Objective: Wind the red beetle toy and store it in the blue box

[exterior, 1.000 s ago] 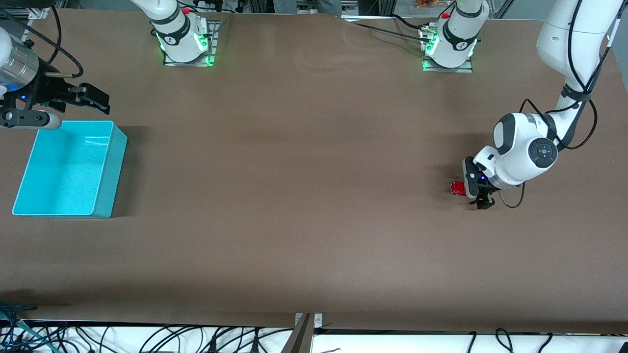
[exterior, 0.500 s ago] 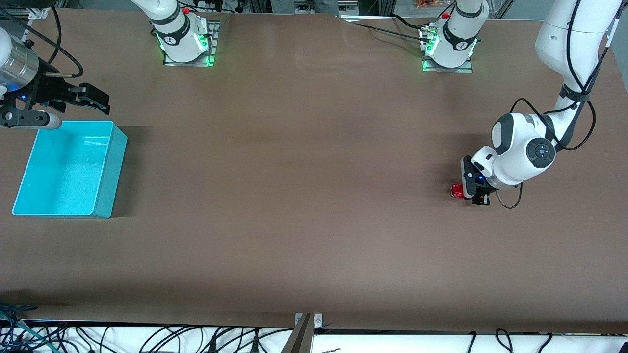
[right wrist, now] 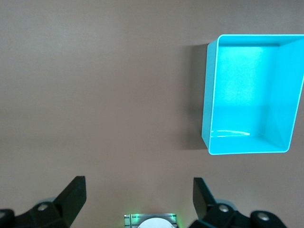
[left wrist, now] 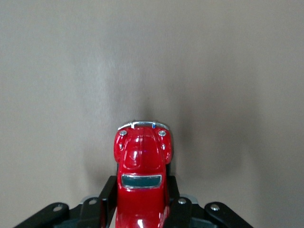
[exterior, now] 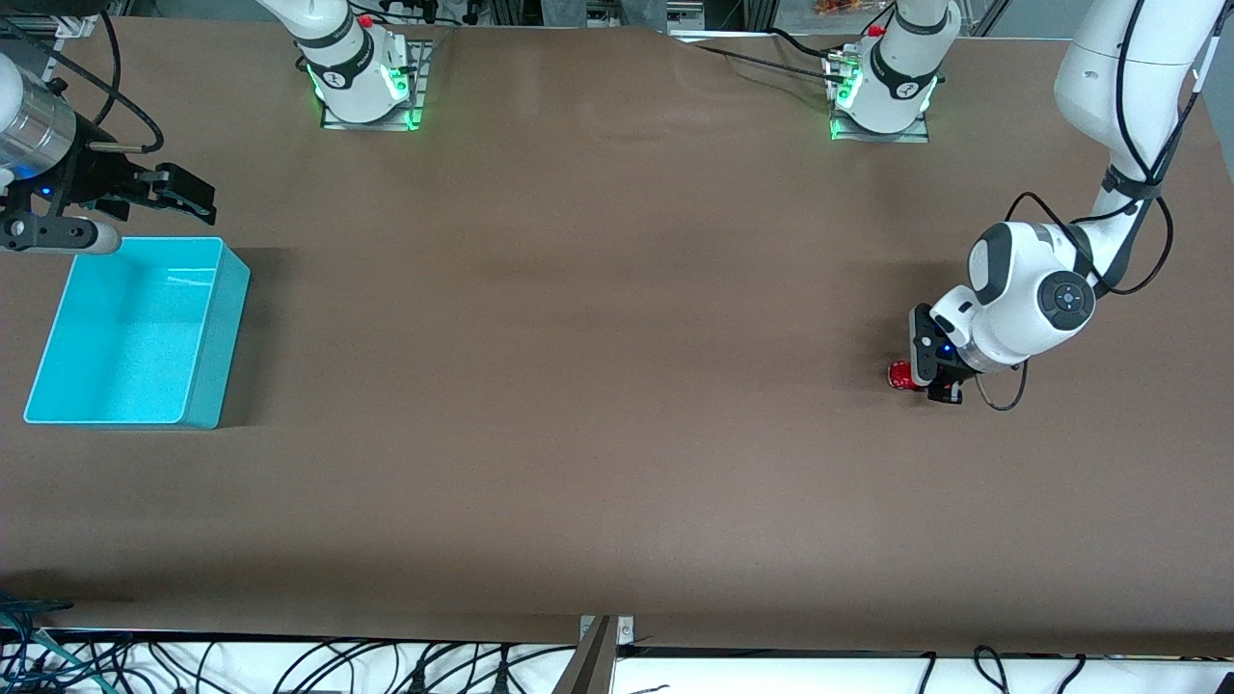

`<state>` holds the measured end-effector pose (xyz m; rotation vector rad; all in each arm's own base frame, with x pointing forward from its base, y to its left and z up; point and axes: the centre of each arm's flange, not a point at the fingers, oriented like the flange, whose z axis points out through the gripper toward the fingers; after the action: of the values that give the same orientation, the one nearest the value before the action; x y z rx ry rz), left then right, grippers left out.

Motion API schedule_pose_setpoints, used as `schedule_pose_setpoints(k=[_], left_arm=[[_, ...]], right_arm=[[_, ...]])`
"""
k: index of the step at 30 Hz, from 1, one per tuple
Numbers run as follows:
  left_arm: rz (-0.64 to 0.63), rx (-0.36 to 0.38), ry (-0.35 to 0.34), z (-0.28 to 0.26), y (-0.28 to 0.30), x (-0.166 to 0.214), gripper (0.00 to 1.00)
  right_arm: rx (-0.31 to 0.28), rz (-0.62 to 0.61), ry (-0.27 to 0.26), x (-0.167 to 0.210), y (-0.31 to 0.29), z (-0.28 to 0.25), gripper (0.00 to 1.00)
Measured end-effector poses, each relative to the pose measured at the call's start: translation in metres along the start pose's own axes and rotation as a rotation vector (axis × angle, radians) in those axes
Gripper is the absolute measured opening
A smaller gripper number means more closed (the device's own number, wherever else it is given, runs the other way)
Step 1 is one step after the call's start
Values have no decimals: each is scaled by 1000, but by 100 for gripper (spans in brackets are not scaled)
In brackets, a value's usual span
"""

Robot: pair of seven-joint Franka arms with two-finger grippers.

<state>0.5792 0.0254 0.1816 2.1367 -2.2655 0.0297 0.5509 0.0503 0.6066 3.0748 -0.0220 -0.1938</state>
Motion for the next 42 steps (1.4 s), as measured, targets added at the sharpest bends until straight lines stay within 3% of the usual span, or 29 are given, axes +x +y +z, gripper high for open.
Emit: schedule_pose_setpoints(k=[21,42], left_arm=[[-96,19,1,-3,16,-113,45],[12,13,-61,-4,17,-128,45]], right_arm=[[0,0,0,0,0,0,100],[0,0,0,0,0,0,100]])
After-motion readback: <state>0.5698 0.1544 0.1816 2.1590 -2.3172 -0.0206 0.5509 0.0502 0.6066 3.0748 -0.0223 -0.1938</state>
